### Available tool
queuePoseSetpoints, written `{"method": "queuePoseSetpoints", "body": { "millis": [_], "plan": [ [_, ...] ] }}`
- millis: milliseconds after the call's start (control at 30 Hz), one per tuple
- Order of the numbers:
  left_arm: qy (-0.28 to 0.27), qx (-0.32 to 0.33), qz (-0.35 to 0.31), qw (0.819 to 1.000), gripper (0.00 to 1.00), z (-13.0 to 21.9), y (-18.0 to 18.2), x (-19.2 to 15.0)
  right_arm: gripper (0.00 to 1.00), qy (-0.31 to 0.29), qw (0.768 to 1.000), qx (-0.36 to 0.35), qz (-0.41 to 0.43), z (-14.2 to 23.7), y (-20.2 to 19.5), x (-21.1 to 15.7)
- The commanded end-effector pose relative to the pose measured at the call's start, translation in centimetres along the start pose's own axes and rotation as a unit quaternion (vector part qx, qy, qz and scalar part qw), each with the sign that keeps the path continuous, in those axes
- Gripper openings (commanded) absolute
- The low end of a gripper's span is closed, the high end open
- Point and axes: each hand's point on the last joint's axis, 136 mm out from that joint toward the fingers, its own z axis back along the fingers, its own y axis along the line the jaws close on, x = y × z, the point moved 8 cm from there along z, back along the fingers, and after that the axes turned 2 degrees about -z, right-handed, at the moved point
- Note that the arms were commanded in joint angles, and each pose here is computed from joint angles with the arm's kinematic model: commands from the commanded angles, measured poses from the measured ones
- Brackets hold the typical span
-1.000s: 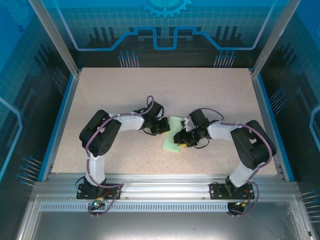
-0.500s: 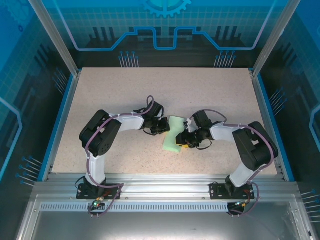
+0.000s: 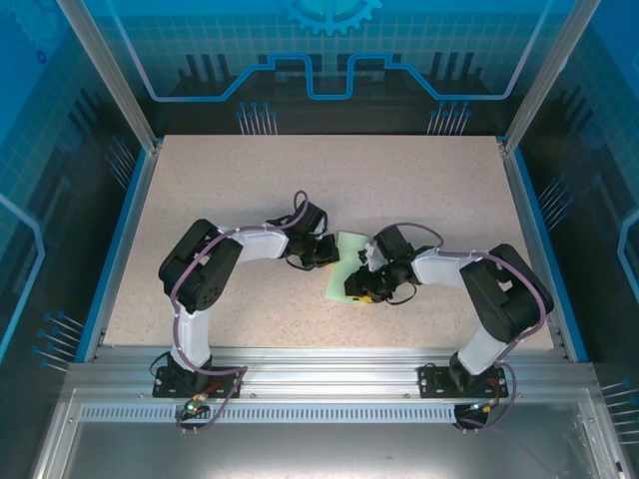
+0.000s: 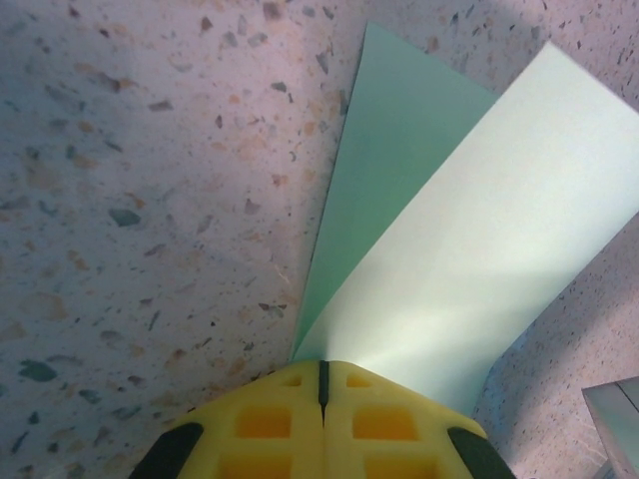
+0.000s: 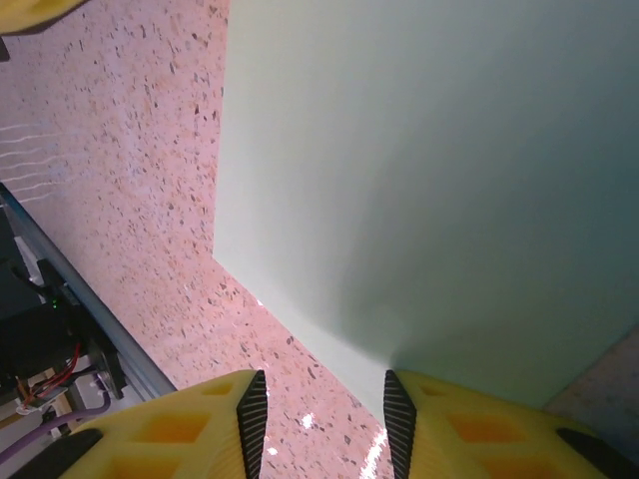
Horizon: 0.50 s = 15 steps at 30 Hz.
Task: Fold a paper plane with a square sheet of paper (pick it up from the middle)
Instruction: Fold the square sheet of paper in half at the center of the table.
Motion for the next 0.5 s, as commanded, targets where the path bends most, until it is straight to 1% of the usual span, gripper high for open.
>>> {"method": "queuePoseSetpoints", "body": {
  "millis": [0, 100, 333, 467],
  "plan": [
    [0.039, 0.038, 0.007, 0.998, 0.00, -0.9, 1.3, -1.5, 0.39, 0.017, 0.999, -0.029, -0.020, -1.2, -1.8, -0.8],
    [0.039, 0.038, 0.006, 0.998, 0.00, -0.9, 1.3, -1.4, 0.39, 0.018, 0.999, -0.029, -0.019, -1.1, -1.8, -1.0],
    [0.040, 0.039, 0.007, 0.998, 0.00, -0.8, 1.3, -1.5, 0.39, -0.001, 1.000, 0.006, 0.003, 0.8, 0.3, -1.2],
    [0.039, 0.039, 0.006, 0.998, 0.00, -0.9, 1.3, -1.5, 0.40, 0.005, 1.000, 0.012, -0.005, 0.4, -0.4, -1.9]
  ]
}}
